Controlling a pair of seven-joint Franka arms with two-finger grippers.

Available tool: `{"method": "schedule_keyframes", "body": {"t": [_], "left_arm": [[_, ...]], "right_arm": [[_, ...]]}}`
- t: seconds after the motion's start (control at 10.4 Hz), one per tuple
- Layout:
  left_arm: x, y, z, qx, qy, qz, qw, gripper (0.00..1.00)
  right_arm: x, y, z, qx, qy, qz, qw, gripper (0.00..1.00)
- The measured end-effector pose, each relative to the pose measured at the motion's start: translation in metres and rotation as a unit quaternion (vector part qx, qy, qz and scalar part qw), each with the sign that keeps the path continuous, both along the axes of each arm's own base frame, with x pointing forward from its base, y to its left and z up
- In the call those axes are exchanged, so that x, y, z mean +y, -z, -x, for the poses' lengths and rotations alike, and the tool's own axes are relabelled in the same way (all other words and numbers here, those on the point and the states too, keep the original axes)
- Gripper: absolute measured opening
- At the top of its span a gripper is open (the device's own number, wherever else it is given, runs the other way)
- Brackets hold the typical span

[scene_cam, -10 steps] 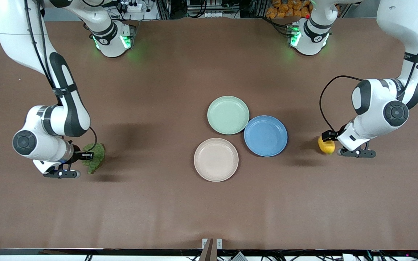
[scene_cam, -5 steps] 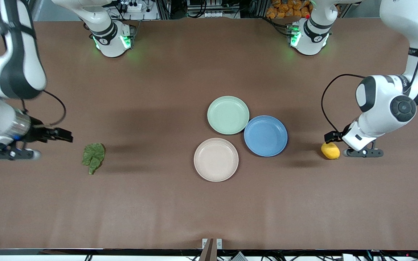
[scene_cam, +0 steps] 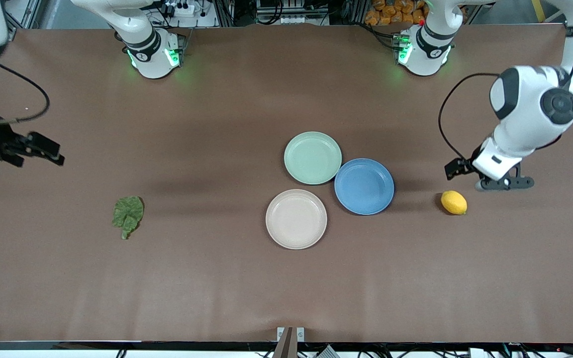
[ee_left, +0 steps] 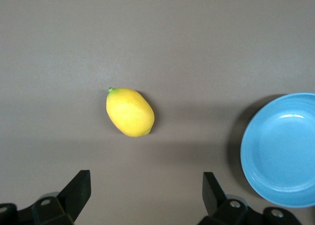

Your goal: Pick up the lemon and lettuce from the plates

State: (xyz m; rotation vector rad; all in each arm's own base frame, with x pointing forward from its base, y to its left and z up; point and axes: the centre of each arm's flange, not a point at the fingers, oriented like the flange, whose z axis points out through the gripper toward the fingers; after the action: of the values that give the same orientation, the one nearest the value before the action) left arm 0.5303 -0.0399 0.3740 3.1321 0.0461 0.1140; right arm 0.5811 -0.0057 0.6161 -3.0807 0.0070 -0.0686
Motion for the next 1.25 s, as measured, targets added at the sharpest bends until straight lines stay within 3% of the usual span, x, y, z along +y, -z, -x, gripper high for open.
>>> {"method": "schedule_keyframes", "body": {"t": [0.19, 0.48, 0.87, 1.06, 1.25], "left_arm": [[0.003, -0.025, 0.013, -0.021, -0.002, 0.0, 1.0, 1.0], [0.008, -0.092, -0.008, -0.062, -0.009, 0.002, 0.998, 1.0], [0.007, -0.228, -0.043, -0.037, -0.009, 0.002, 0.999, 1.0], [0.002, -0.24, -0.049, -0.031, -0.004, 0.003, 0.999, 1.0], [-0.003, -0.248, -0.041, -0.002, 0.005, 0.001, 1.0, 1.0]], "right_arm": [[0.0, -0.028, 0.007, -0.005, -0.001, 0.0, 1.0, 1.0], [-0.003, -0.057, 0.013, -0.021, -0.001, 0.011, 1.0, 1.0], [-0.005, -0.074, 0.024, -0.026, -0.001, 0.022, 0.999, 1.0], [-0.004, -0.081, 0.032, -0.023, -0.005, 0.033, 0.999, 1.0], [0.0, -0.09, 0.048, -0.006, -0.01, 0.033, 0.999, 1.0]]}}
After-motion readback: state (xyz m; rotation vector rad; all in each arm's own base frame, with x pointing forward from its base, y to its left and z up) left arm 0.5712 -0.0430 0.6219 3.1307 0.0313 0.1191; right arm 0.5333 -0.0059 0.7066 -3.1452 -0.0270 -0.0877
